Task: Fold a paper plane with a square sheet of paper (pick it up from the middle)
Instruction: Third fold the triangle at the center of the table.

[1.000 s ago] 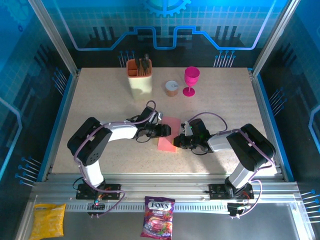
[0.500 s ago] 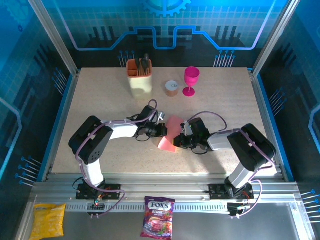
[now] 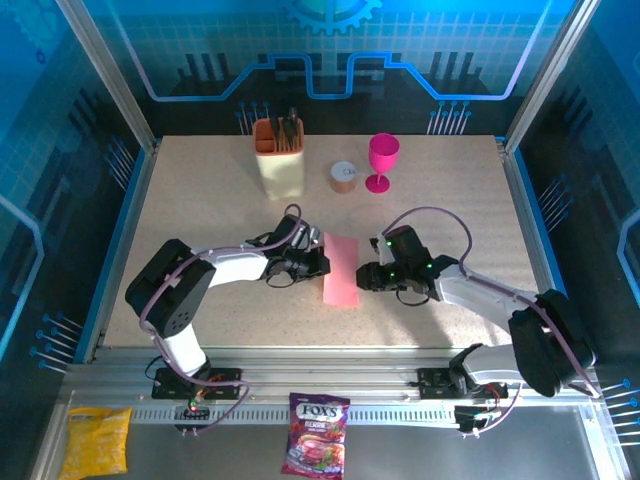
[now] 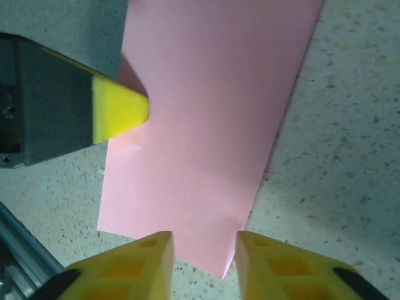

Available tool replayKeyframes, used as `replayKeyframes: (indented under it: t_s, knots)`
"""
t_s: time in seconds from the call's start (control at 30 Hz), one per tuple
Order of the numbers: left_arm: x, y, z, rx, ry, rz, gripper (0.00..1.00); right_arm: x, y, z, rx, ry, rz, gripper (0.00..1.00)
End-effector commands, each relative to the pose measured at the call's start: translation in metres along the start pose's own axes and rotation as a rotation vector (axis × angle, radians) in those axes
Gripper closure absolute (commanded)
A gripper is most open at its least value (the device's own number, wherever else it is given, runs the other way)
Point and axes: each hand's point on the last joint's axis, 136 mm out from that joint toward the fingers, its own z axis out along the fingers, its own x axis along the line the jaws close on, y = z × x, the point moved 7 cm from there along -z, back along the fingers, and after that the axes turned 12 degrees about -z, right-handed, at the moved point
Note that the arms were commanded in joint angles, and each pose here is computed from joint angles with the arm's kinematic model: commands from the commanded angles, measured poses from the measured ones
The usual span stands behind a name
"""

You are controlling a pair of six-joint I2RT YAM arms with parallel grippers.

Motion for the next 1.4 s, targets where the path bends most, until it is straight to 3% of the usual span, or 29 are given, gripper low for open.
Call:
replayKeyframes:
  t_s: [0.0, 0.07, 0.3, 0.63, 0.77, 1.17, 1.33, 1.37]
  knots:
    - [0.004, -0.004, -0.009, -0.017, 0.009, -0.175, 1.0, 0.012, -0.013, -0.002, 0.07, -0.098, -0.133, 0.54]
    - [0.007, -0.006, -0.009, -0.01, 0.016, -0.221, 1.0, 0.027, -0.016, 0.001, 0.075, -0.109, -0.214, 0.46]
    - [0.008, -0.008, -0.007, 0.024, 0.035, -0.26, 1.0, 0.071, -0.027, 0.018, 0.088, -0.158, -0.439, 0.37]
    - [0.002, -0.005, -0.004, 0.048, 0.03, -0.244, 1.0, 0.086, -0.023, 0.045, 0.131, -0.248, -0.502, 0.37]
    - [0.002, -0.006, -0.003, 0.054, 0.032, -0.238, 1.0, 0.081, -0.023, 0.049, 0.146, -0.276, -0.504, 0.48]
    - [0.003, -0.006, 0.001, 0.067, 0.027, -0.228, 1.0, 0.073, -0.01, 0.045, 0.128, -0.234, -0.448, 0.99]
    - [-0.001, -0.003, -0.005, 0.058, 0.04, -0.188, 1.0, 0.073, -0.006, 0.042, 0.122, -0.194, -0.438, 1.0]
    - [-0.004, -0.001, -0.01, 0.052, 0.037, -0.169, 0.96, 0.073, -0.007, 0.041, 0.125, -0.18, -0.435, 1.0]
